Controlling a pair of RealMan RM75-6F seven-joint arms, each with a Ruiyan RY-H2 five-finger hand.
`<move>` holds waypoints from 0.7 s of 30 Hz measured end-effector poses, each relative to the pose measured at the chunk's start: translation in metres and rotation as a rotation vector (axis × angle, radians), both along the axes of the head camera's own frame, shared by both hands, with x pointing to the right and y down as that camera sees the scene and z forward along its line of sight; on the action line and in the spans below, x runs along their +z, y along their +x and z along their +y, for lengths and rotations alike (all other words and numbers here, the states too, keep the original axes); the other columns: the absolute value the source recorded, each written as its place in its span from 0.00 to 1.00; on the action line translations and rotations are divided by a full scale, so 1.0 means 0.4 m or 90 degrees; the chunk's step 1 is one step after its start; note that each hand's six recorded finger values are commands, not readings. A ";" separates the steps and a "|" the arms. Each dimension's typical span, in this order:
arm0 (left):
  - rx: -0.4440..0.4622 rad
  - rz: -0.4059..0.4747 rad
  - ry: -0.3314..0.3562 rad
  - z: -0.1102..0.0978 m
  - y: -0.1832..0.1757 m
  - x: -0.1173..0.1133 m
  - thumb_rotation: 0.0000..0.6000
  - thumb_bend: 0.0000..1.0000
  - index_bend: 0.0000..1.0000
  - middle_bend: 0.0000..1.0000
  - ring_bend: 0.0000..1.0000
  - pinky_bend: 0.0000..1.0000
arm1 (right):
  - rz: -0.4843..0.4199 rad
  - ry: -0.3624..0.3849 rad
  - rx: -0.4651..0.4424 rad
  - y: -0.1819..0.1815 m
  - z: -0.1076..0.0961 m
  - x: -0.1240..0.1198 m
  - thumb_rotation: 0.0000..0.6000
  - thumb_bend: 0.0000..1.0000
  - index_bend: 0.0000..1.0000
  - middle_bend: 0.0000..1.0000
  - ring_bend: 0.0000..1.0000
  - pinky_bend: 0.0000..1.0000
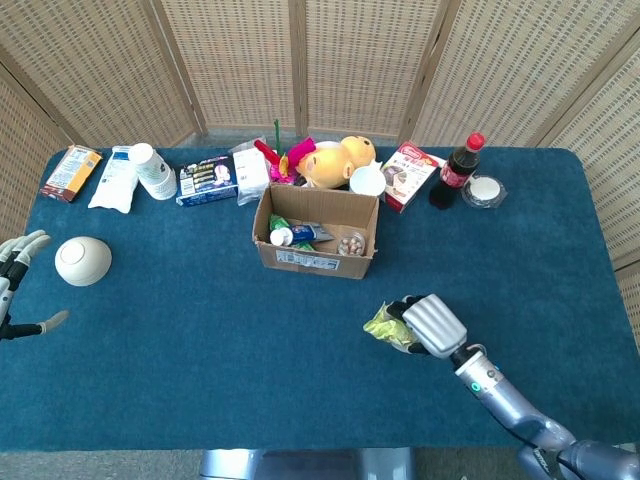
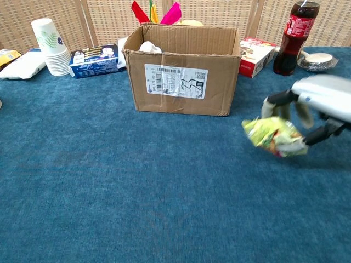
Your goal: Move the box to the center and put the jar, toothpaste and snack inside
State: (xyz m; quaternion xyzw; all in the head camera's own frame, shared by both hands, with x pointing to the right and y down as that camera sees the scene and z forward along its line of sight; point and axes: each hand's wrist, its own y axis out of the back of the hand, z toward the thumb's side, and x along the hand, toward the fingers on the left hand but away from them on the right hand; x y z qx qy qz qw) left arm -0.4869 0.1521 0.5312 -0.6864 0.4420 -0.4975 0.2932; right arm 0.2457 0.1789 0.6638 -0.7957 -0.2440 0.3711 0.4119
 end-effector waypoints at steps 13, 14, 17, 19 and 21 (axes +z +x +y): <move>0.004 0.007 -0.004 -0.005 0.006 0.005 1.00 0.24 0.00 0.00 0.00 0.08 | -0.105 0.161 0.081 0.028 -0.197 -0.299 1.00 0.49 0.47 0.54 0.51 0.66; 0.005 0.007 -0.005 -0.005 0.007 0.006 1.00 0.24 0.00 0.00 0.00 0.08 | -0.112 0.169 0.088 0.019 -0.216 -0.315 1.00 0.49 0.47 0.54 0.51 0.66; 0.008 0.007 -0.006 -0.005 0.011 0.008 1.00 0.24 0.00 0.00 0.00 0.08 | -0.125 0.189 0.113 -0.016 -0.282 -0.355 1.00 0.49 0.47 0.54 0.51 0.66; 0.007 0.008 -0.007 -0.004 0.010 0.008 1.00 0.24 0.00 0.00 0.00 0.08 | -0.132 0.198 0.134 -0.045 -0.330 -0.374 1.00 0.49 0.47 0.54 0.51 0.66; 0.004 0.009 -0.005 -0.004 0.007 0.005 1.00 0.24 0.00 0.00 0.00 0.08 | -0.127 0.200 0.151 -0.067 -0.362 -0.379 1.00 0.49 0.47 0.54 0.51 0.66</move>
